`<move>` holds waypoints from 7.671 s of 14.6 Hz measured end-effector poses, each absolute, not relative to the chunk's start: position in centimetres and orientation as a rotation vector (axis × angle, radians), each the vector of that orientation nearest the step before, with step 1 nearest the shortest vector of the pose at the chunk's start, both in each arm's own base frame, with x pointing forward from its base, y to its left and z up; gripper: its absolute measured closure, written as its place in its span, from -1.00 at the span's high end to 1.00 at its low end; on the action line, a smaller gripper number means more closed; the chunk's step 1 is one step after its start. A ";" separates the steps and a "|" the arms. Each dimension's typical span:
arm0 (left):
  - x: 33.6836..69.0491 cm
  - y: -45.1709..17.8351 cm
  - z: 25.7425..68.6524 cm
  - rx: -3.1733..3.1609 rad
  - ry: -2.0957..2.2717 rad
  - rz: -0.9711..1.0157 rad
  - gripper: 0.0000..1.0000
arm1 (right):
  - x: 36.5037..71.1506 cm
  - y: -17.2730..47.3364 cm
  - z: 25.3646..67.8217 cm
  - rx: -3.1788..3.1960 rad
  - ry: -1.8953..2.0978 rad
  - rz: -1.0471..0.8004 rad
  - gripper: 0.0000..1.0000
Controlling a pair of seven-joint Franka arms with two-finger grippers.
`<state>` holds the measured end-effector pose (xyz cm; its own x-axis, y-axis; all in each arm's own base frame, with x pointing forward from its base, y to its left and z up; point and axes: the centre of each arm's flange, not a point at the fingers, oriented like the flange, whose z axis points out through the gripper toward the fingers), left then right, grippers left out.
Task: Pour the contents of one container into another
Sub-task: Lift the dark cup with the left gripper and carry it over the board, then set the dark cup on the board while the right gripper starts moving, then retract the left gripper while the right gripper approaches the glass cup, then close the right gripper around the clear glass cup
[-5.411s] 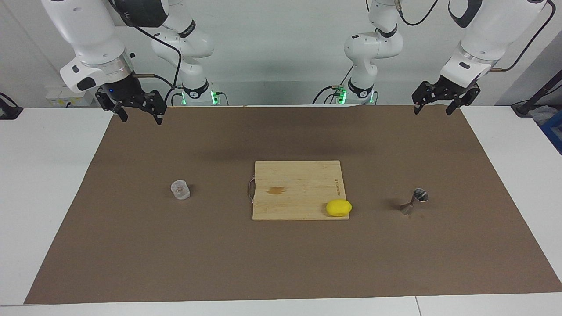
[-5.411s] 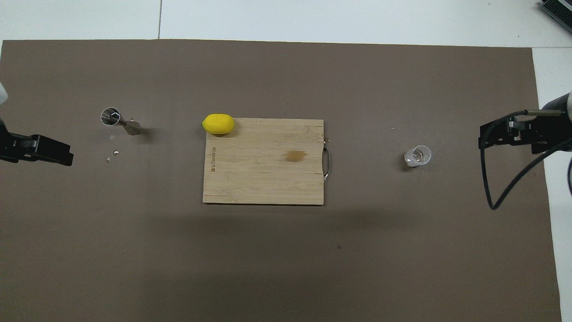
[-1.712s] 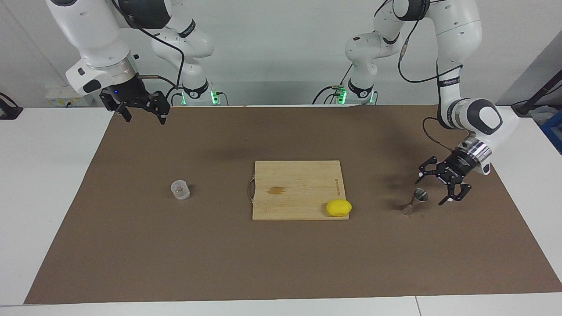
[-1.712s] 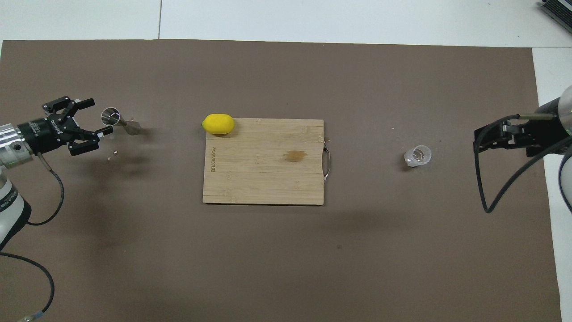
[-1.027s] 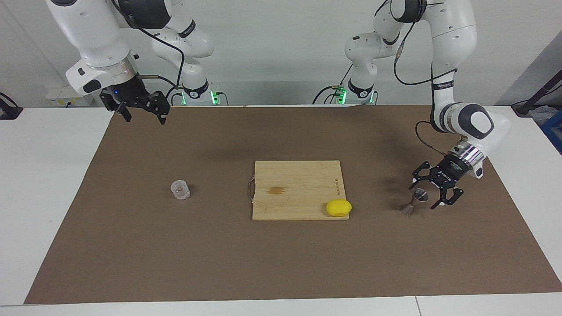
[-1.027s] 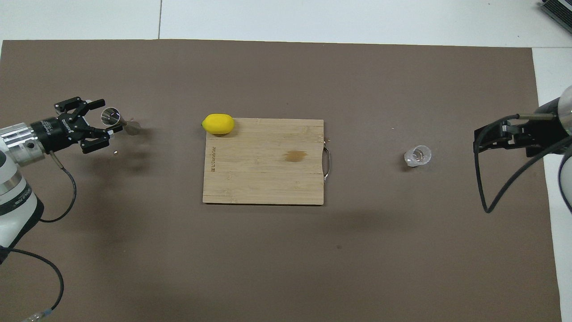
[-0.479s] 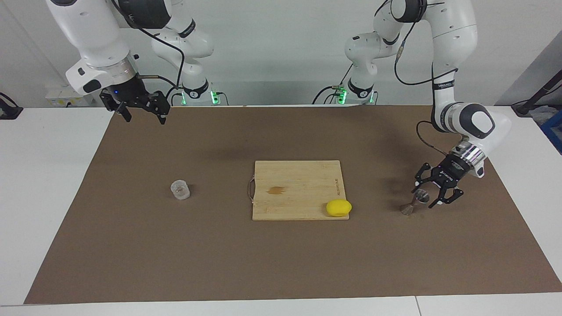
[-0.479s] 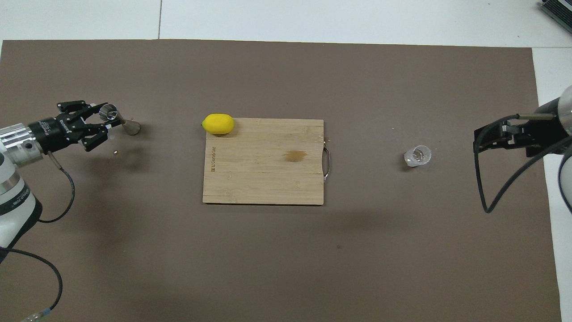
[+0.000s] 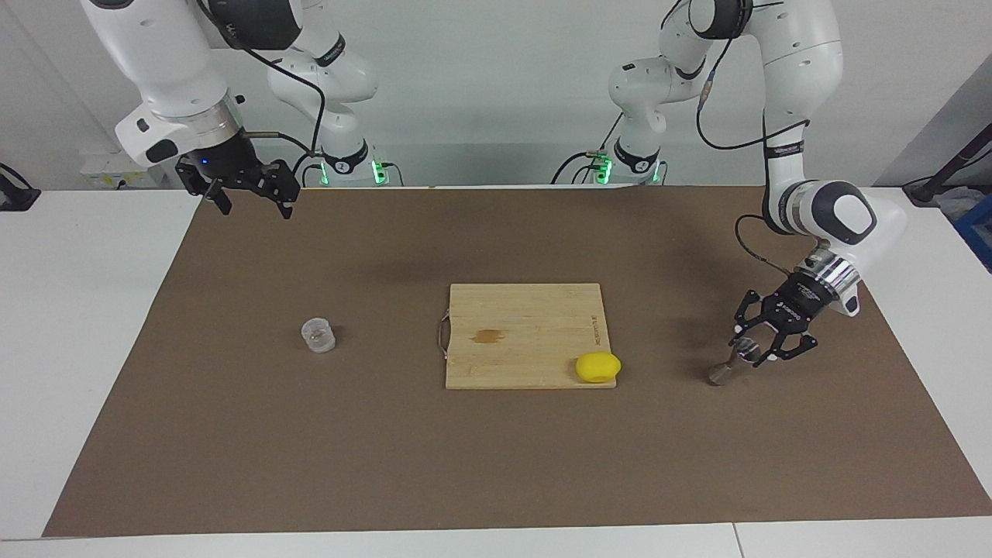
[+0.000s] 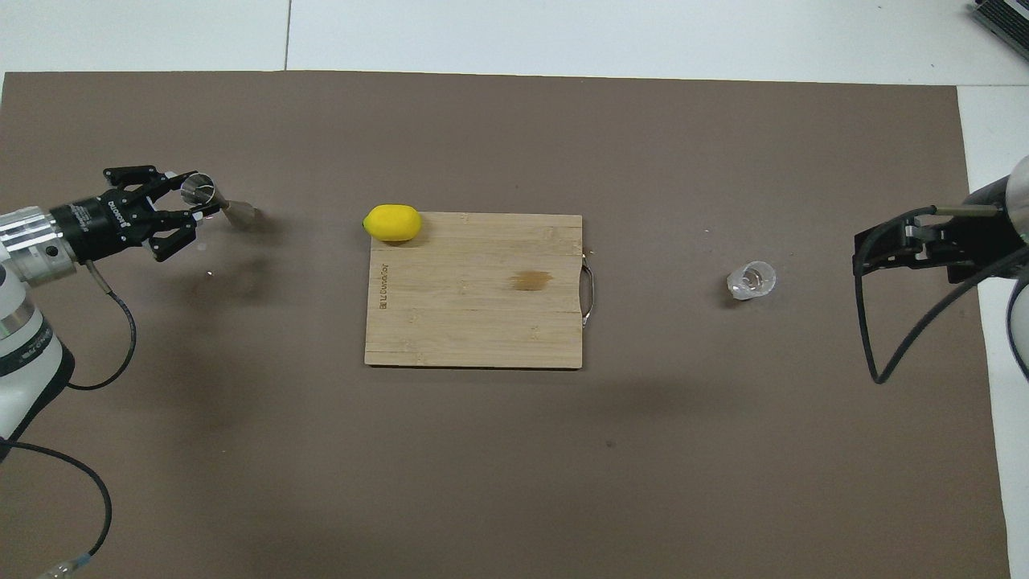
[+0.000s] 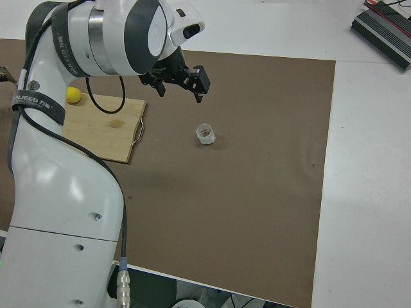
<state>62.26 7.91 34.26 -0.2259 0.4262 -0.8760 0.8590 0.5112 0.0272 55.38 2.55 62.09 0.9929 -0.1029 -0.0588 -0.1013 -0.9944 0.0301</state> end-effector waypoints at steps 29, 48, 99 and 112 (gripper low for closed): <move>54.1 -35.1 36.3 1.090 1.907 -0.698 0.00 | 55.3 2.6 61.8 3.108 -0.159 -0.104 1.00; 52.2 -36.2 33.9 1.111 1.956 -0.682 0.51 | 55.4 2.5 61.9 3.109 -0.161 -0.094 1.00; 54.3 -4.5 59.3 3.160 -0.150 -0.076 1.00 | 60.7 -9.1 28.2 2.689 -2.129 -0.859 1.00; 53.8 -3.2 62.3 3.103 -0.121 -0.120 1.00 | 60.0 -7.9 26.7 2.699 -2.134 -0.889 1.00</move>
<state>53.77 -3.15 62.28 0.9940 -0.0791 -0.0760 -0.0765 -0.9964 0.0369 59.97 -7.87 26.70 0.1892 -0.7738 -0.6045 -0.9741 -0.2254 -0.0164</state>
